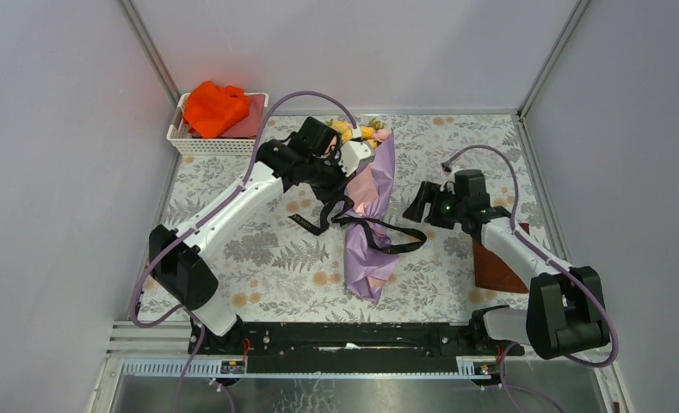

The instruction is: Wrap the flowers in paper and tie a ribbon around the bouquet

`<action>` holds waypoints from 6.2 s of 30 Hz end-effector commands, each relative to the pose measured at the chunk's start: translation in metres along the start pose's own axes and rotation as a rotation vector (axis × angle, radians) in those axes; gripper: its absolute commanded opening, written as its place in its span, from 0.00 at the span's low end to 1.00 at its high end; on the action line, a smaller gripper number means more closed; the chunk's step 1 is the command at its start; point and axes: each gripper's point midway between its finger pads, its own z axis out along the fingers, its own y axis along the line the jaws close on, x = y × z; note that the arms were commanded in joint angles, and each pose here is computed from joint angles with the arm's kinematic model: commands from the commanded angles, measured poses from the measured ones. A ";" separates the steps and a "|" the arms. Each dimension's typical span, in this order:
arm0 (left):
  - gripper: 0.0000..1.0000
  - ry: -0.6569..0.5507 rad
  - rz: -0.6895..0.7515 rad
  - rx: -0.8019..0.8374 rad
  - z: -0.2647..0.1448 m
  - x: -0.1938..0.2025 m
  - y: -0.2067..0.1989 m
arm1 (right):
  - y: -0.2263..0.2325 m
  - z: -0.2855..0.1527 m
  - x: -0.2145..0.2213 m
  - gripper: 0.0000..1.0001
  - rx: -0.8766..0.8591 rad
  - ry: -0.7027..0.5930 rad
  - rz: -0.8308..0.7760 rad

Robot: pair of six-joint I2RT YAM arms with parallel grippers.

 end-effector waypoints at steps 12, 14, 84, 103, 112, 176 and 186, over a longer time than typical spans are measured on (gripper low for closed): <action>0.00 -0.011 0.004 0.032 -0.014 -0.002 -0.019 | 0.032 -0.006 0.083 0.78 -0.246 0.385 -0.121; 0.00 -0.007 0.003 0.033 -0.014 -0.001 -0.019 | 0.036 -0.005 0.089 0.79 -0.289 0.411 -0.098; 0.00 -0.115 0.003 0.016 -0.059 -0.028 -0.036 | 0.196 -0.030 0.015 0.71 -0.676 -0.265 -0.787; 0.00 -0.130 -0.018 0.009 -0.062 -0.031 -0.037 | 0.207 0.028 0.016 0.47 -0.582 -0.343 -0.711; 0.00 -0.141 -0.019 0.016 -0.064 -0.029 -0.040 | 0.208 0.036 0.009 0.27 -0.551 -0.336 -0.659; 0.00 -0.749 -0.272 -0.042 0.092 0.021 -0.005 | 0.178 0.033 0.024 0.08 -0.313 -0.012 -0.278; 0.00 -0.739 -0.151 -0.082 0.102 0.032 -0.004 | 0.029 -0.011 -0.027 0.62 0.224 -0.161 -0.106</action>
